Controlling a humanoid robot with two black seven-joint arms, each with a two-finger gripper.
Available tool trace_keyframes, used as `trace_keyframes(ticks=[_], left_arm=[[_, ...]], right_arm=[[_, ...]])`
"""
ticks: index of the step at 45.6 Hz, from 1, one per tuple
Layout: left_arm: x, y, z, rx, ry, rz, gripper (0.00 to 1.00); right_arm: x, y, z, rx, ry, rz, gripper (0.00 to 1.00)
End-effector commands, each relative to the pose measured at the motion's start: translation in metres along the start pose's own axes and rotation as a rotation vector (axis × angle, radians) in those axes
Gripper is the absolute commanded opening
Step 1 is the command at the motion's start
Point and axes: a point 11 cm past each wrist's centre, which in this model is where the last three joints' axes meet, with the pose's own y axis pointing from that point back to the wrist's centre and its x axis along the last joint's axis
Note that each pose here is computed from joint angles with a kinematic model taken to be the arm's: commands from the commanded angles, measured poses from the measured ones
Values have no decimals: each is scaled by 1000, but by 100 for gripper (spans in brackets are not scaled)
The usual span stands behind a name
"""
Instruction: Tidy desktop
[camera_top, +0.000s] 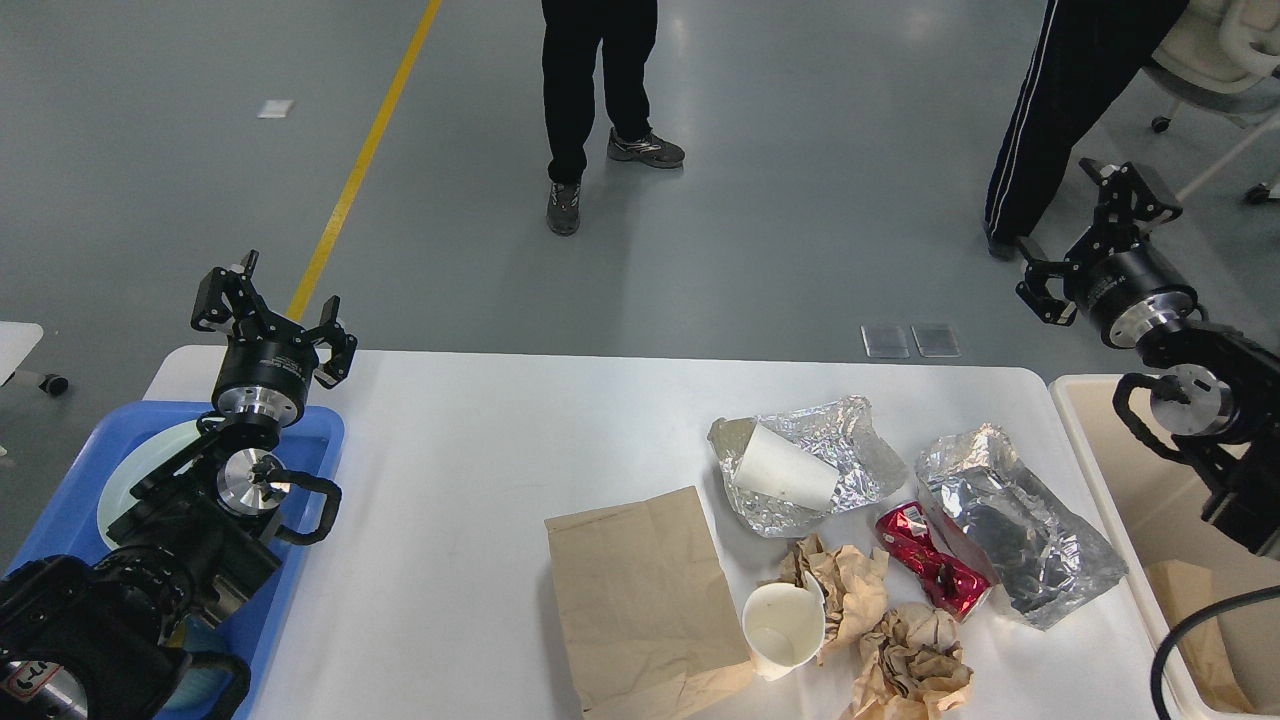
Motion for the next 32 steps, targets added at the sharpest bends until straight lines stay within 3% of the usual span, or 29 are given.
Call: trace_keyframes(ticks=[1,14,32], left_arm=[[0,0,0,0,0,0,96],[0,0,0,0,0,0,96],[0,0,0,0,0,0,96]], right_arm=[[-5,2,3,-161,295,-112,100],[-19,9,0,-474,850,-367,100],[-79,-3,5,-913,1392,-640,100]])
